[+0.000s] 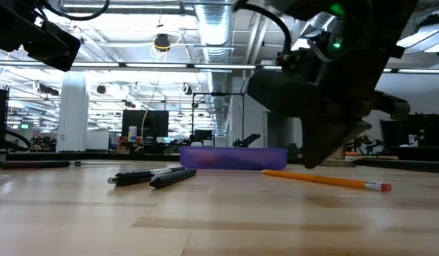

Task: Pick & place school supplies into a supply box
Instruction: Put the orange pencil into the purple pencil case, then put the orange pencil into the purple supply box

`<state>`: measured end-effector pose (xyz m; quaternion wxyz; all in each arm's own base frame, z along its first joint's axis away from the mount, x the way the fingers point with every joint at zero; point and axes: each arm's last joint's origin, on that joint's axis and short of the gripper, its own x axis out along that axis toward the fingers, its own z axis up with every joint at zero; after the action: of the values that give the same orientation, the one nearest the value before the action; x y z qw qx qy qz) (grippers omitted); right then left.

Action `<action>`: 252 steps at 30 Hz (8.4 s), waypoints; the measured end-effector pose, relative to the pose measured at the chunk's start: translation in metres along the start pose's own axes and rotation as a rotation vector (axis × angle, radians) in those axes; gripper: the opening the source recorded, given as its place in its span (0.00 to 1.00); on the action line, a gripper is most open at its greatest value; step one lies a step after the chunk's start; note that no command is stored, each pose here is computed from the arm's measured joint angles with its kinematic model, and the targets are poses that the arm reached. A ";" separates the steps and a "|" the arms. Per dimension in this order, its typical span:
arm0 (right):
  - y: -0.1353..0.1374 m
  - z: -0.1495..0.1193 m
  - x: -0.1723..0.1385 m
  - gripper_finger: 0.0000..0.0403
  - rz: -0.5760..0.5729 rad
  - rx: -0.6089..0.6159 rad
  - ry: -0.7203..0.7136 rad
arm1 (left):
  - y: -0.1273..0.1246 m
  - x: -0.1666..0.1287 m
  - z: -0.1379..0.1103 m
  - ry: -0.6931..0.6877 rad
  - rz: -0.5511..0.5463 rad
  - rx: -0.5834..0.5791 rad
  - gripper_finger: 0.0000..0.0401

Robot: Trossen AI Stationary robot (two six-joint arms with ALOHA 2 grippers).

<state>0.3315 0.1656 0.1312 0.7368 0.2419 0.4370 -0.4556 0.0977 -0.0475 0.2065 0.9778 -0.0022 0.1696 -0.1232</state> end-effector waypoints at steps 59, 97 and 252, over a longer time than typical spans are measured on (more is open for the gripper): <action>-0.025 -0.019 0.043 0.20 0.067 0.199 -0.128 | 0.000 0.000 0.000 0.000 0.000 0.001 0.33; 0.014 0.011 -0.012 0.00 0.044 -0.019 -0.070 | 0.000 0.000 0.000 0.004 0.000 0.002 0.33; -0.030 -0.019 0.046 0.43 0.038 0.104 -0.342 | -0.004 0.022 -0.009 0.144 0.026 0.035 0.33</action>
<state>0.3066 0.1449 0.0836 0.7956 0.2069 0.2764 -0.4979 0.1139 -0.0565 0.1914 0.9644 0.0260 0.2375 -0.1131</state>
